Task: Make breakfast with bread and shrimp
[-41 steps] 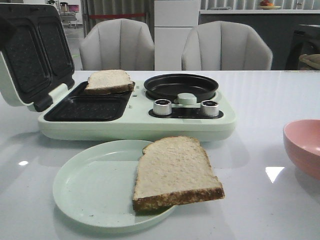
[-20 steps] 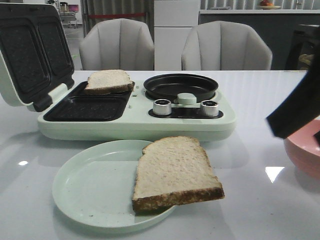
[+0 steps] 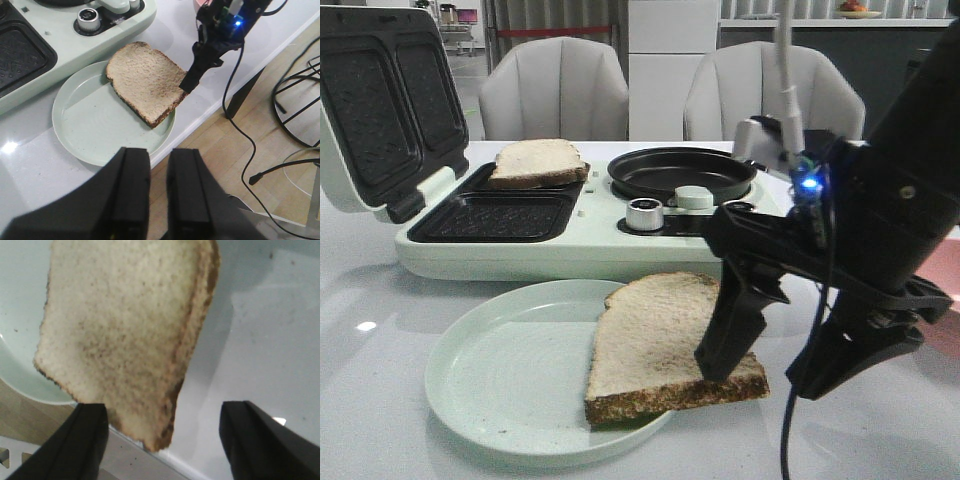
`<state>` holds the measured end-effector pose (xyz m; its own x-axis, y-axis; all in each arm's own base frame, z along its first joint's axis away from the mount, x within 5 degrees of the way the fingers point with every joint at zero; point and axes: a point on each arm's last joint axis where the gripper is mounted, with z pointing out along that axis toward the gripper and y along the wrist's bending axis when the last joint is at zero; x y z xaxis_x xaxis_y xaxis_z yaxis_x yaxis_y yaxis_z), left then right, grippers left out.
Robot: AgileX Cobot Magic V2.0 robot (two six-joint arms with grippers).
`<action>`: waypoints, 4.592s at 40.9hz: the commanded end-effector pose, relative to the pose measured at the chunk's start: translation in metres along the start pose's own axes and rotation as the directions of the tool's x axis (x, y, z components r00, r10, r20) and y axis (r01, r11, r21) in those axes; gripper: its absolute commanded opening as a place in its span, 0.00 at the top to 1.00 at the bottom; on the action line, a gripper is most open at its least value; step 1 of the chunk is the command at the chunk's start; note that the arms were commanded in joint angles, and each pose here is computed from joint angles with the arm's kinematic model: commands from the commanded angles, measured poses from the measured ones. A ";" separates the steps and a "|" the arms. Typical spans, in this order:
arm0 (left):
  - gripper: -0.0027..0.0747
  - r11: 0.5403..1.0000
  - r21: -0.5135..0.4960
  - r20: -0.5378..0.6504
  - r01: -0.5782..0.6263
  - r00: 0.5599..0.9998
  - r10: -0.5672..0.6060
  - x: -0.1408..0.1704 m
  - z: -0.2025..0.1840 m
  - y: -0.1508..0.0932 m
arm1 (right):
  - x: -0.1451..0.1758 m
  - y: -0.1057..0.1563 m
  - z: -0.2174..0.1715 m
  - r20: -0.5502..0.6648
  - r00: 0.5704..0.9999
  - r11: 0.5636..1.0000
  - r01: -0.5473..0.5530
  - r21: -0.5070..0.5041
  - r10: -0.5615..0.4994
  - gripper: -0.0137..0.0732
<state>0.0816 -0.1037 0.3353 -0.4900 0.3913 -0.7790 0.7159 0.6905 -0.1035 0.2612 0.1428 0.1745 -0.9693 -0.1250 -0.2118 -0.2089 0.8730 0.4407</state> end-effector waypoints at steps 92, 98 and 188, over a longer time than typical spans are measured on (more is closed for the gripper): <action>0.71 1.000 0.027 0.099 0.001 0.995 -0.004 -0.013 -0.007 -0.003 | -0.178 0.117 -0.027 0.461 0.886 0.930 0.207 -0.304 -0.047 0.68; 0.71 1.000 0.027 0.099 0.001 0.995 -0.004 -0.013 -0.007 -0.003 | -0.189 0.118 -0.007 0.437 0.898 0.924 0.215 -0.316 -0.060 0.47; 0.83 0.997 -0.057 0.036 -0.046 0.998 0.048 -0.020 0.003 0.003 | 0.114 0.023 -0.175 0.472 0.739 0.871 0.344 0.350 -0.481 0.25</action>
<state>0.0872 -0.1049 0.3335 -0.4734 0.4345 -0.7662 0.7124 0.7004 -0.0429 0.1191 0.0643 0.2993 -0.6225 -0.3245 -0.7122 -0.4708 0.8822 0.0096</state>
